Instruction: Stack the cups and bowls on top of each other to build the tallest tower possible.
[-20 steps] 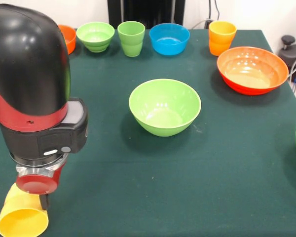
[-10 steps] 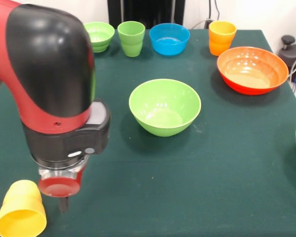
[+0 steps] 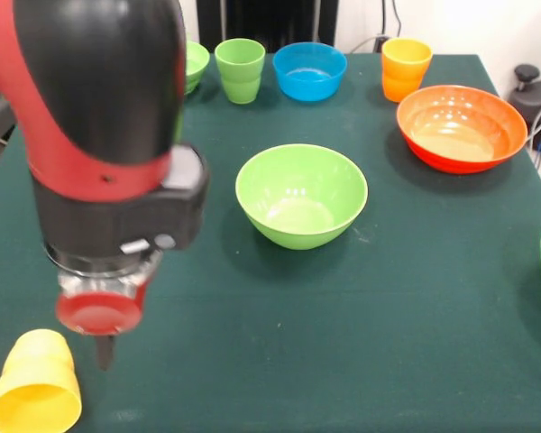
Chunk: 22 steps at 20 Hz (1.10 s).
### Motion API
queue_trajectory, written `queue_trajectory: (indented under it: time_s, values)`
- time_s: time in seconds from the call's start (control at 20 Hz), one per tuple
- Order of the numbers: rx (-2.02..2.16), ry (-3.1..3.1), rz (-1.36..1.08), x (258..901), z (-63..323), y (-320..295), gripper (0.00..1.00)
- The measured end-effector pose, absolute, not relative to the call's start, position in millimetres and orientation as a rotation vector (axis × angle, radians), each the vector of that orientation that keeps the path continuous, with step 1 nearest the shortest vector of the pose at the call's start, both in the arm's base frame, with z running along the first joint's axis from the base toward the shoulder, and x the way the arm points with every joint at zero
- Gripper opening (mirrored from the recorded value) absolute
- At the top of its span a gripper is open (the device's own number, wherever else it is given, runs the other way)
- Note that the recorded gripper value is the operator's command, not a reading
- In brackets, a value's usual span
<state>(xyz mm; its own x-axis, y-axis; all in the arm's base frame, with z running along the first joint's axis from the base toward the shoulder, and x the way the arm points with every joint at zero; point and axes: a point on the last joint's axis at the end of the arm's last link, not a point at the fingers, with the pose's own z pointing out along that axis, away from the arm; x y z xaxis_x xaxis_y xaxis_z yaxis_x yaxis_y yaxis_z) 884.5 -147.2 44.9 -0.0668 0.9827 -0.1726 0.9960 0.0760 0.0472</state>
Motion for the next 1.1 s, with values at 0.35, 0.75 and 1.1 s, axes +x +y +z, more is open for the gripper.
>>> queue_trajectory:
  time_s: [0.35,0.75,1.1]
  values:
    - [1.88,2.259,-0.174,879.7,91.4,-175.8,1.0]
    - [1.387,2.568,-0.2,867.1,108.1,-225.5,1.0]
    - [0.748,2.841,-0.245,841.7,82.0,-258.8,1.0]
